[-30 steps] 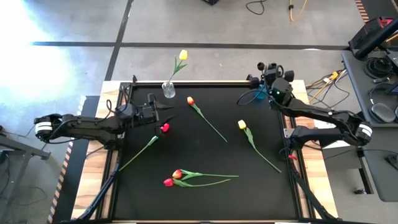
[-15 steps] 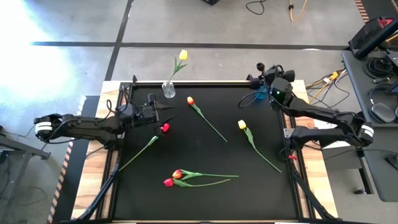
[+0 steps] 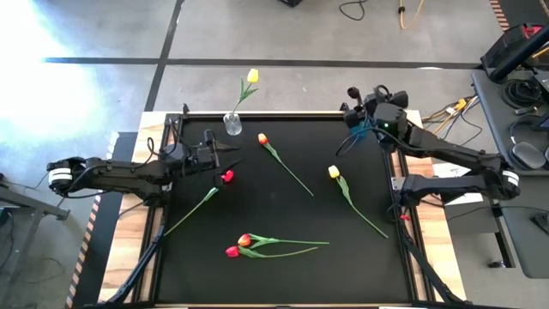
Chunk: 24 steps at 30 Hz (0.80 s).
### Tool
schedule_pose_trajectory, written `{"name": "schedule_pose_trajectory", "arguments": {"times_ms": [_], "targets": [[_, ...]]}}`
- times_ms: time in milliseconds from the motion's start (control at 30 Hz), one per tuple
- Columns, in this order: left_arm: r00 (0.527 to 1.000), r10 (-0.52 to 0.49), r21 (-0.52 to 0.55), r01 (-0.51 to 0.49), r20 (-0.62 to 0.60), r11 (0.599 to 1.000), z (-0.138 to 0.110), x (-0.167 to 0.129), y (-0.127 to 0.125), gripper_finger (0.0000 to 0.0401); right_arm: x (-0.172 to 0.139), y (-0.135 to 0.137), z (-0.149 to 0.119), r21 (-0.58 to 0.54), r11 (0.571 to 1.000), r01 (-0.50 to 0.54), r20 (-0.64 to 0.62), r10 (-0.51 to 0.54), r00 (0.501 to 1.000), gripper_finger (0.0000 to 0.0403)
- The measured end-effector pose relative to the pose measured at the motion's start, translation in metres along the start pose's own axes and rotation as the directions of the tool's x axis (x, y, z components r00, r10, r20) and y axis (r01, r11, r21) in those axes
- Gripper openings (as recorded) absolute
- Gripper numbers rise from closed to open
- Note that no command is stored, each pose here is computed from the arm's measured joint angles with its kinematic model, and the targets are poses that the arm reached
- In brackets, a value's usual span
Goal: Sort flowers into vase by color
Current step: Put the black flower into the blue vase, then put the top orange flower into the transparent vase
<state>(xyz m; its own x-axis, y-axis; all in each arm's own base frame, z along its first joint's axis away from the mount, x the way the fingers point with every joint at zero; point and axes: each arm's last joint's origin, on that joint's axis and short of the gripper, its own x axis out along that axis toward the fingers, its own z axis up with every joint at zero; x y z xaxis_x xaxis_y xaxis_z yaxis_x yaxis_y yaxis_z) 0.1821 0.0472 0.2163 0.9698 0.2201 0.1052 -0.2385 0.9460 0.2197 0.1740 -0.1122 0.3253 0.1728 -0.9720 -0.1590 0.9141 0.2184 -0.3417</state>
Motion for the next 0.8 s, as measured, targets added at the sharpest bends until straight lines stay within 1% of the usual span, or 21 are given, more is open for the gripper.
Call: {"name": "schedule_pose_trajectory", "arguments": {"times_ms": [233,400,600,800], "targets": [[1.000,0.000,0.000,0.000,-0.001,1.000,0.000,0.000,0.000,0.0164,-0.015,0.000,0.023,-0.001,0.999,-0.054,0.059,0.054,0.997,0.0224],[1.000,-0.002,0.000,0.002,-0.007,1.000,-0.001,0.000,0.000,0.0164,-0.016,-0.001,0.023,-0.021,0.998,-0.055,0.042,0.056,0.998,0.0224],[1.000,-0.003,0.000,0.003,-0.012,1.000,-0.001,0.000,0.000,0.0164,-0.015,-0.001,0.018,-0.051,0.999,-0.004,0.009,0.004,1.000,0.0224],[1.000,-0.003,0.001,0.003,-0.016,1.000,-0.002,0.000,0.000,0.0164,-0.028,-0.007,0.036,-0.038,0.999,-0.037,0.055,0.039,0.998,0.0224]]}}
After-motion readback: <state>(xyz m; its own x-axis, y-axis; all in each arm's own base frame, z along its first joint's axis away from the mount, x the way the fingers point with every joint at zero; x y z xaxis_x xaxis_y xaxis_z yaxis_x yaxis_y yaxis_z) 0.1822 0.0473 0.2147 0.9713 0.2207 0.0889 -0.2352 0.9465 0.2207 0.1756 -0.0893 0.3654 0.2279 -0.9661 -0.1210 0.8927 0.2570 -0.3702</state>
